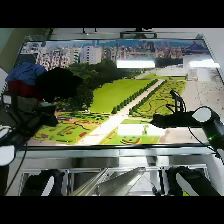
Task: Fold the shirts.
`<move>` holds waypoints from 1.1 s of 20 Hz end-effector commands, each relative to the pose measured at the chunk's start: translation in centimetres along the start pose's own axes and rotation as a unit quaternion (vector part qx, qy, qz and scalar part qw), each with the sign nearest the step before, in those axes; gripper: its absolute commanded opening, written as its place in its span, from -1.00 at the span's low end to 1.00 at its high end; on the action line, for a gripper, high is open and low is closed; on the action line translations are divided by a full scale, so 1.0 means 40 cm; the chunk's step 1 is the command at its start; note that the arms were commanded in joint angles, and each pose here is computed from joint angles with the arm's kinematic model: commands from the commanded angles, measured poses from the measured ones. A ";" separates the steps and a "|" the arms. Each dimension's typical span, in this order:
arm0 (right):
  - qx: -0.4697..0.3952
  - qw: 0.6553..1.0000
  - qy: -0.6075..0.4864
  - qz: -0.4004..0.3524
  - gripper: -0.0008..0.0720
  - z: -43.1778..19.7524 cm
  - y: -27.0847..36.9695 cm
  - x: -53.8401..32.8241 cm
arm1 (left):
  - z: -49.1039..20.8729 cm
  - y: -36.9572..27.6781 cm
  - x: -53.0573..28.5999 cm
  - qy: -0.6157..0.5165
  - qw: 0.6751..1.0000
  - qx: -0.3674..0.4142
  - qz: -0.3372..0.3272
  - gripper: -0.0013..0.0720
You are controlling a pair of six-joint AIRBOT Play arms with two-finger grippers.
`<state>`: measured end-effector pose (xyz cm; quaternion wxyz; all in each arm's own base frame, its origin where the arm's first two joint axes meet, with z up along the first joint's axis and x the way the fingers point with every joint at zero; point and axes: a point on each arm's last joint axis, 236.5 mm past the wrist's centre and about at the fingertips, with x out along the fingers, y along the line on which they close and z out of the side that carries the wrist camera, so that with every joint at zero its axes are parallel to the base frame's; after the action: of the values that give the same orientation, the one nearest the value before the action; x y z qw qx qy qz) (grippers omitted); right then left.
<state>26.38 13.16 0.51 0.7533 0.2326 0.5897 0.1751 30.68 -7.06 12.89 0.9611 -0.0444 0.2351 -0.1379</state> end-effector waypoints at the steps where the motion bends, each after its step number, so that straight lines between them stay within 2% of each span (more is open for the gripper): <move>1: 0.018 0.998 -0.045 0.029 -0.91 0.055 0.032 -0.001 | 0.061 0.230 0.085 0.033 0.993 -0.035 0.108 -0.89; 2: 0.019 0.998 -0.061 0.027 -0.88 0.074 0.029 -0.003 | 0.067 0.307 0.117 0.055 0.988 -0.057 0.130 -0.55; 3: 0.018 0.997 -0.073 0.023 -0.53 0.088 0.024 -0.004 | 0.071 0.381 0.156 0.079 0.983 -0.078 0.144 0.15; 4: 0.019 0.996 -0.084 0.021 0.06 0.101 0.022 -0.006 | 0.075 0.443 0.204 0.100 0.979 -0.093 0.151 0.83; 5: 0.020 0.995 -0.092 0.020 0.19 0.112 0.019 -0.006 | 0.076 0.488 0.255 0.117 0.977 -0.098 0.151 0.99; 10: 0.029 0.995 -0.097 0.014 0.24 0.129 0.002 0.010 | -0.004 0.596 0.555 0.215 0.966 -0.101 0.105 0.99; 11: 0.032 0.995 -0.092 0.013 0.36 0.127 -0.003 0.017 | -0.035 0.609 0.596 0.236 0.961 -0.106 0.095 0.99; 12: 0.035 0.996 -0.087 0.011 0.66 0.125 -0.008 0.025 | -0.065 0.623 0.634 0.253 0.957 -0.109 0.087 0.99; 13: 0.039 0.996 -0.082 0.010 0.71 0.124 -0.014 0.033 | -0.085 0.637 0.665 0.261 0.955 -0.111 0.083 0.99; 16: 0.051 0.996 -0.069 0.006 0.71 0.118 -0.028 0.054 | -0.113 0.681 0.735 0.261 0.956 -0.106 0.086 0.99; 18: 0.057 0.996 -0.066 0.006 0.71 0.117 -0.031 0.058 | -0.149 0.691 0.752 0.283 0.950 -0.102 0.082 0.95; 19: 0.057 0.996 -0.066 0.006 0.71 0.117 -0.031 0.058 | -0.171 0.691 0.750 0.302 0.945 -0.099 0.079 0.51; 20: 0.057 0.996 -0.066 0.006 0.71 0.116 -0.030 0.058 | -0.186 0.682 0.742 0.317 0.940 -0.101 0.073 -0.28; 21: 0.057 0.996 -0.066 0.006 0.65 0.116 -0.030 0.058 | -0.186 0.669 0.729 0.327 0.937 -0.102 0.065 -0.97; 22: 0.056 0.996 -0.066 0.006 0.27 0.116 -0.030 0.058 | -0.161 0.641 0.726 0.321 0.939 -0.108 0.053 -0.93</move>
<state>31.44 12.73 -1.00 0.7767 0.2873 0.5447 0.1324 59.67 10.31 -9.13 0.8488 -0.0812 0.5203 -0.0462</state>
